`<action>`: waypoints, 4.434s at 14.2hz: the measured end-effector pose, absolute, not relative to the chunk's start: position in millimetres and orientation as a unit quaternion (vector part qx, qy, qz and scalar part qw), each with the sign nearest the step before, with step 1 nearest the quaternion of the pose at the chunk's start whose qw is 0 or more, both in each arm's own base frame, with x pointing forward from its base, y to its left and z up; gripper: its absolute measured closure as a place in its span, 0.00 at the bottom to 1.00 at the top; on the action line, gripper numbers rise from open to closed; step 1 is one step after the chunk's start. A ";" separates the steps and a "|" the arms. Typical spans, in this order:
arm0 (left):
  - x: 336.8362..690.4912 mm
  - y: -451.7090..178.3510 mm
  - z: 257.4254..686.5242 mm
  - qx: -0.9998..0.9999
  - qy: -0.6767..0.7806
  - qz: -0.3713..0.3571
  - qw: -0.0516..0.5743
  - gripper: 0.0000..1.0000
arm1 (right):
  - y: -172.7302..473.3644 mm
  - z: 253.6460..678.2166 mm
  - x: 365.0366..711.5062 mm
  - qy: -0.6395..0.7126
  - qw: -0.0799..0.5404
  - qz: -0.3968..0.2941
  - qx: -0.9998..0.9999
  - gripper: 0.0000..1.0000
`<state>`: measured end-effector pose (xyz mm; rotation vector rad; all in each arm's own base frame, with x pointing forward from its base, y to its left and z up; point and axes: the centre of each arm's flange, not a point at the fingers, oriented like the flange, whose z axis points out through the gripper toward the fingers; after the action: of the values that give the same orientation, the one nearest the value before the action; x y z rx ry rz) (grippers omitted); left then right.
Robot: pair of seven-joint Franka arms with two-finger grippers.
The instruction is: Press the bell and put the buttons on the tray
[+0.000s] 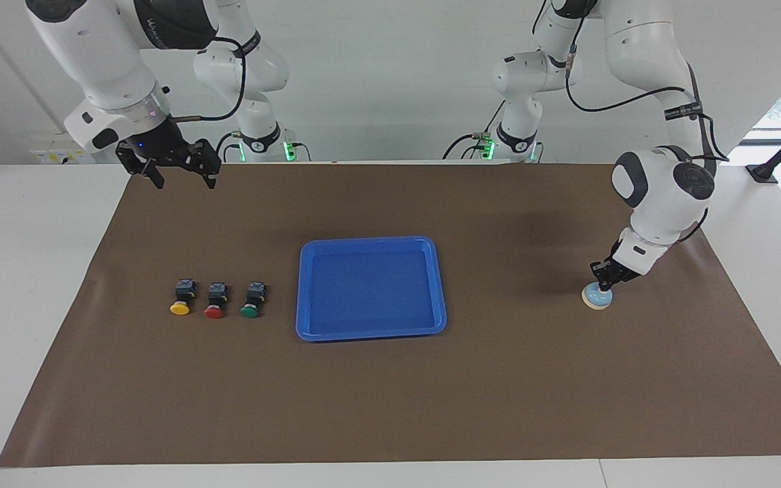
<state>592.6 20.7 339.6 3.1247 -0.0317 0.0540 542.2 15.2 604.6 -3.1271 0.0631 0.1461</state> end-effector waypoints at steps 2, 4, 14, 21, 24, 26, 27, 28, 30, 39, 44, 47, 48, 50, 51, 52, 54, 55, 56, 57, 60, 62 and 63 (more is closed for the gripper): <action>594.6 18.2 350.2 1.000 -0.013 -0.004 0.010 0.99 | 15.2 604.6 542.2 0.020 0.005 0.047 -0.999 0.00; 601.5 14.9 386.8 0.999 -0.017 -0.032 0.011 0.96 | 15.2 604.6 542.2 0.020 0.005 0.047 -0.999 0.00; 531.9 -10.5 567.6 0.997 -0.031 -0.071 0.001 0.00 | -11.8 604.4 542.3 0.045 0.006 0.047 -0.998 0.00; 536.5 -26.0 552.8 0.996 -0.041 -0.079 0.001 0.00 | -43.1 585.4 556.7 0.059 0.006 -0.017 -0.998 0.00; 541.2 -32.1 548.8 0.995 -0.046 -0.089 0.003 0.00 | -72.8 534.6 564.6 0.051 0.005 -0.031 -0.998 0.00; 540.9 -34.2 558.9 0.995 -0.045 -0.088 0.003 0.00 | -87.6 501.2 579.5 0.038 0.006 -0.039 -0.999 0.00; 540.1 -35.1 561.9 0.995 -0.046 -0.089 0.002 0.00 | -93.5 484.6 587.1 0.035 0.007 -0.039 -0.999 0.00; 539.8 -36.2 563.7 0.995 -0.046 -0.090 0.002 0.00 | -99.8 467.4 593.3 0.036 0.009 -0.037 -0.999 0.00; 539.8 -37.4 564.9 0.995 -0.044 -0.089 0.002 0.00 | -111.5 434.3 598.4 0.040 0.011 -0.030 -0.999 0.00; 539.6 -38.6 565.9 0.995 -0.042 -0.088 0.001 0.00 | -105.2 347.2 566.4 0.005 0.017 0.008 -1.000 0.00; 539.2 -36.0 567.4 0.996 -0.039 -0.086 0.002 0.00 | -100.2 339.0 566.4 -0.009 0.018 0.008 -1.000 0.00; 539.4 -32.4 567.6 0.996 -0.035 -0.086 0.002 0.00 | -91.7 339.7 569.0 -0.013 0.017 0.003 -1.000 0.00; 539.3 -32.3 567.8 0.996 -0.035 -0.086 0.002 0.00 | -85.6 340.0 570.3 -0.006 0.017 0.002 -1.000 0.00; 538.4 -32.5 570.4 0.996 -0.034 -0.083 0.002 0.00 | -78.9 337.9 571.3 0.006 0.014 0.004 -1.000 0.00; 537.6 -32.7 572.4 0.996 -0.035 -0.081 0.002 0.00 | -79.0 334.2 571.2 0.006 0.012 0.007 -1.000 0.00; 536.9 -32.8 573.9 0.996 -0.035 -0.080 0.001 0.00 | -80.6 329.4 571.2 0.005 0.010 0.011 -1.000 0.00; 536.5 -32.6 574.8 0.996 -0.034 -0.079 0.001 0.00 | -85.3 320.5 572.7 0.000 0.001 0.011 -1.000 0.00; 536.5 -32.6 574.8 0.996 -0.034 -0.079 0.001 0.00 | -87.8 315.9 573.6 0.000 -0.001 0.010 -1.000 0.00; 536.5 -32.6 574.8 0.996 -0.034 -0.079 0.001 0.00 | -90.8 311.0 574.0 0.002 -0.001 0.010 -1.000 0.00; 536.5 -32.6 574.8 0.996 -0.034 -0.079 0.001 0.00 | -93.6 307.1 573.9 0.004 -0.001 0.012 -1.000 0.00; 536.5 -32.6 574.8 0.996 -0.034 -0.079 0.001 0.00 | -99.8 302.4 573.0 0.009 0.000 0.016 -1.000 0.00; 536.5 -32.6 574.8 0.996 -0.034 -0.079 0.001 0.00 | -100.0 301.9 572.9 0.009 0.000 0.016 -1.000 0.00; 536.5 -32.6 574.8 0.996 -0.034 -0.079 0.001 0.00 | -100.8 300.4 572.7 0.010 0.000 0.017 -1.000 0.00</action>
<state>536.5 -32.6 574.8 3.1272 -0.1058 -0.2486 572.7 -100.8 300.4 -3.1404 0.0307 0.0549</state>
